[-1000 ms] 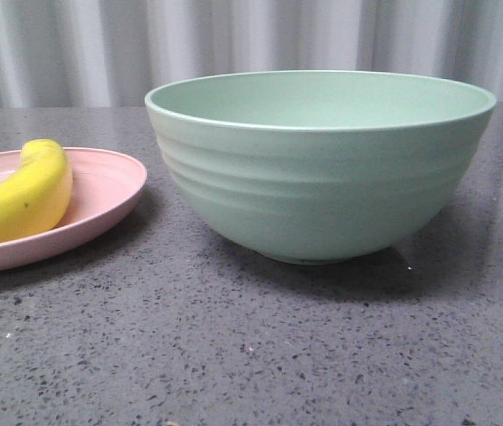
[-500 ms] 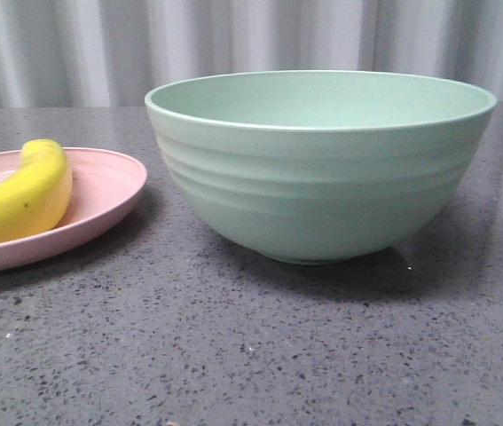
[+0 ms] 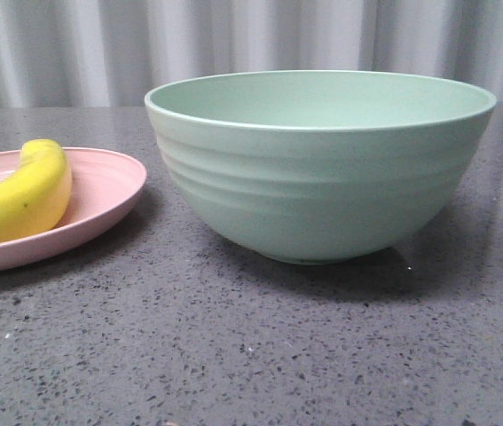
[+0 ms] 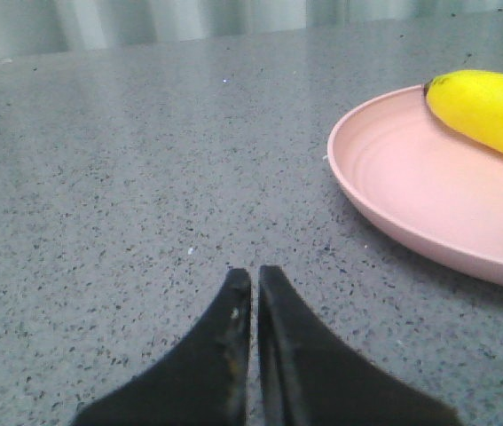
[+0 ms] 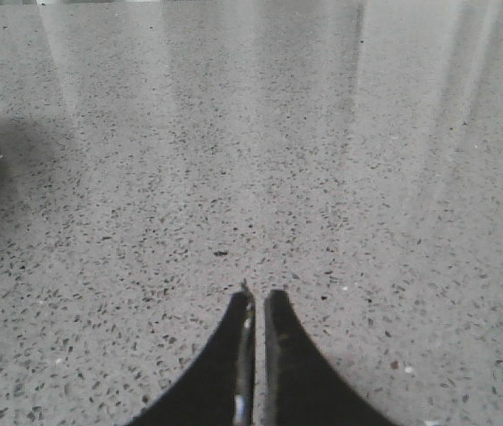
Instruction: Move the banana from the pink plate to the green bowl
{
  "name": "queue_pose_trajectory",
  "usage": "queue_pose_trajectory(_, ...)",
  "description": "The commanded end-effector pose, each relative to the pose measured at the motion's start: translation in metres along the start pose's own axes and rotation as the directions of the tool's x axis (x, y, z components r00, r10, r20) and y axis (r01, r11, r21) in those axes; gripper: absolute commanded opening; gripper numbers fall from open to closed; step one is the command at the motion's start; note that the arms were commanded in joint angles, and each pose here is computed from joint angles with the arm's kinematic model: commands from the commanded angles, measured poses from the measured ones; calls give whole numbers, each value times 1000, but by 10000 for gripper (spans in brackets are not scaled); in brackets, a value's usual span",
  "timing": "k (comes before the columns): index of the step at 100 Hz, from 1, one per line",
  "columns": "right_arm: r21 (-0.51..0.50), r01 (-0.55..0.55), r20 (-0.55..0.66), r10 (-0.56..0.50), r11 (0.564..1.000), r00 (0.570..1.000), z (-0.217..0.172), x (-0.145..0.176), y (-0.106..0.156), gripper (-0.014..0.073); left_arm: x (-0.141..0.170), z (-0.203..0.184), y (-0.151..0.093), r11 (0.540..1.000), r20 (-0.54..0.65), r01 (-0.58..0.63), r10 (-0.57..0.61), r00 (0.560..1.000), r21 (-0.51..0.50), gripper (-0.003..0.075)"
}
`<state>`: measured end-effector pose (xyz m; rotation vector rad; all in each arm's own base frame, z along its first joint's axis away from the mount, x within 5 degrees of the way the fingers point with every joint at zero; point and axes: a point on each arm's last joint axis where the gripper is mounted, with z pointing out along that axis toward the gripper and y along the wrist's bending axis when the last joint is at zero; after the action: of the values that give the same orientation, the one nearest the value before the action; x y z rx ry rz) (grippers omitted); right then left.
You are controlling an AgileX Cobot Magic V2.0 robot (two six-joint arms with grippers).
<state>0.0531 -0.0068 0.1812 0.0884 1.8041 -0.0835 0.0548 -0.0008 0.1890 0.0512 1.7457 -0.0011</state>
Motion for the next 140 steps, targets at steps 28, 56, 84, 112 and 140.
queue_pose_trajectory(28,-7,9,192,-7,1000,981,-1,-11,1,-71,-10,-2,-1,1000,149,28,-30,988,10,-20)
queue_pose_trajectory(56,-12,10,245,-7,1000,969,-2,-16,2,-71,-12,-3,-1,999,174,35,-37,984,14,-20)
queue_pose_trajectory(84,-12,10,250,-7,1000,968,-2,-17,2,-71,-12,-3,-1,999,174,35,-37,984,14,-20)
queue_pose_trajectory(112,-12,10,250,-7,1000,968,-2,-17,2,-71,-12,-3,-1,999,172,37,-39,984,14,-20)
queue_pose_trajectory(140,-13,10,256,-7,1000,967,-2,-17,2,-71,-13,-3,-1,999,182,42,-44,982,16,-20)
